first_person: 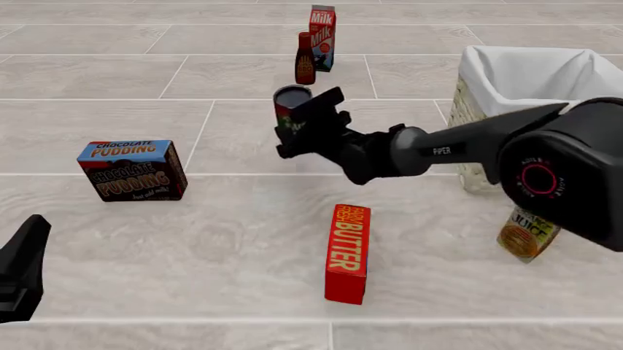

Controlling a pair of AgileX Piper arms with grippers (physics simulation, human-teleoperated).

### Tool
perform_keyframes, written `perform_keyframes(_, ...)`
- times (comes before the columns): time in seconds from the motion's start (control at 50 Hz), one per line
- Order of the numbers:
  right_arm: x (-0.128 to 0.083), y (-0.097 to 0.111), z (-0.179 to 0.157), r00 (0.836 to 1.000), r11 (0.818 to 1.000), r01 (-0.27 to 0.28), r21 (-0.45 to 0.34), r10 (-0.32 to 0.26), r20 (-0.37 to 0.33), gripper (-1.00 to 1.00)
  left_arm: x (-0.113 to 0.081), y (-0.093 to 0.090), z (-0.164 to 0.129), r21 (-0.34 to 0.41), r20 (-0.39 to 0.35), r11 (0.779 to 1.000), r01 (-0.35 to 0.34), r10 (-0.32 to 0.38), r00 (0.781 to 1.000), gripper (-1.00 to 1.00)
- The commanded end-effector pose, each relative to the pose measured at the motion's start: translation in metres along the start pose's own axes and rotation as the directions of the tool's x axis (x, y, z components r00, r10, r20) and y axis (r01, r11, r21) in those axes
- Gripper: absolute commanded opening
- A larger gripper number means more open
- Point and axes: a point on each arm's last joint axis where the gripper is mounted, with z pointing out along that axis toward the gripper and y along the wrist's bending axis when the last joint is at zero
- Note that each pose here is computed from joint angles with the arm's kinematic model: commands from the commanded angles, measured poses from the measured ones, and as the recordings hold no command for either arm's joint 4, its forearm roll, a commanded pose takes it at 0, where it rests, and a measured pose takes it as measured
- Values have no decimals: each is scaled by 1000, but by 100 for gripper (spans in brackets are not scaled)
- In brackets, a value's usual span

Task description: Pick the tomato sauce and place it in the basket.

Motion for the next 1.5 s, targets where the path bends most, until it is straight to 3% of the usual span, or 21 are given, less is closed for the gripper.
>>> perform_keyframes(0.02, -26, -12, -32, 999, 1000, -6, 19, 5, 38, -100, 0, 0, 0, 0, 0, 1000, 0, 0, 1000, 100)
perform_keyframes(0.8, -86, -62, -105, 994, 992, 2, 129, -16, 106, -100, 0, 0, 0, 0, 0, 1000, 0, 0, 1000, 100)
perform_keyframes(1.5, -115, -93, -151, 991, 977, 6, 212, -35, 132, -100, 0, 0, 0, 0, 0, 1000, 0, 0, 1000, 100)
